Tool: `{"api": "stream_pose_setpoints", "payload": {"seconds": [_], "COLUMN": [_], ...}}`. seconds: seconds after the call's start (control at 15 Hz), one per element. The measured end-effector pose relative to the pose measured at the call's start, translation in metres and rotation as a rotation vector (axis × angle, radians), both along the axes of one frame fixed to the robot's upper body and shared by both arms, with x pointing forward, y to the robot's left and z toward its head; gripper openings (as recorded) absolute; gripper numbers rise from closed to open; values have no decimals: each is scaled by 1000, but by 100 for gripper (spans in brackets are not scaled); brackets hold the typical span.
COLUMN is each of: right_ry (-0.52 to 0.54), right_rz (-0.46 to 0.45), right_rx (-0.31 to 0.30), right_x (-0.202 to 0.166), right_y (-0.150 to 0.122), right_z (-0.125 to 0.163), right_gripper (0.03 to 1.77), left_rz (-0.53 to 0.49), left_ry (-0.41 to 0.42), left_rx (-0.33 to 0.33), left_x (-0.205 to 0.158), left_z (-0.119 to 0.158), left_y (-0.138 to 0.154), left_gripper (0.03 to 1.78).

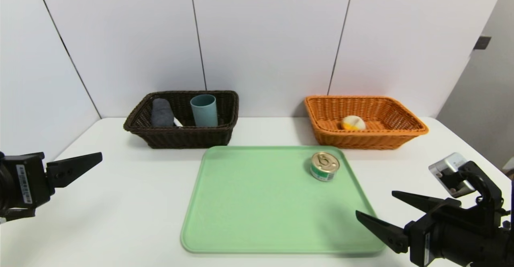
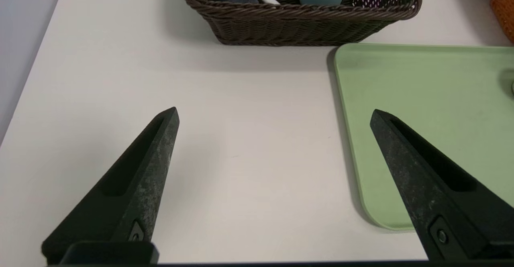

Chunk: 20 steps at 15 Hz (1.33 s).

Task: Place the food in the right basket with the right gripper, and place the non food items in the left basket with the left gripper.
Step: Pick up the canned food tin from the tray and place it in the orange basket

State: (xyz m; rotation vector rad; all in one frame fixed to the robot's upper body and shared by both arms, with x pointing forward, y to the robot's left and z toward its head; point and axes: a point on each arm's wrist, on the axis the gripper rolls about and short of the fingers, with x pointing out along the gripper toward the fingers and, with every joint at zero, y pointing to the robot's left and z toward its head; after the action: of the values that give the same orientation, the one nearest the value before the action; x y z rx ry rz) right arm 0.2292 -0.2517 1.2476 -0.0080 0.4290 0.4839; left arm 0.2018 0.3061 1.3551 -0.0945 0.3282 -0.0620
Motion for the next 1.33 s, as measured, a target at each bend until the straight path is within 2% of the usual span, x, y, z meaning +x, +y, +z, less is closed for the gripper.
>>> {"api": "stream_pose_setpoints", "payload": {"seconds": [0.4, 0.87, 1.33], "right_ry": [-41, -30, -163], "right_rz": [11, -7, -81], "right_rx": [29, 7, 36], "right_x": [6, 26, 59], "right_y": [3, 13, 25], "right_z": [-9, -21, -44], "right_gripper": [171, 171, 171], "left_rz": [-1, -4, -6], "left_ry": [14, 14, 17], "left_rx": [3, 4, 4], "left_x": [-20, -25, -25], "left_z": [-10, -14, -14], "left_y": [6, 7, 7], "left_gripper": [169, 169, 169]}}
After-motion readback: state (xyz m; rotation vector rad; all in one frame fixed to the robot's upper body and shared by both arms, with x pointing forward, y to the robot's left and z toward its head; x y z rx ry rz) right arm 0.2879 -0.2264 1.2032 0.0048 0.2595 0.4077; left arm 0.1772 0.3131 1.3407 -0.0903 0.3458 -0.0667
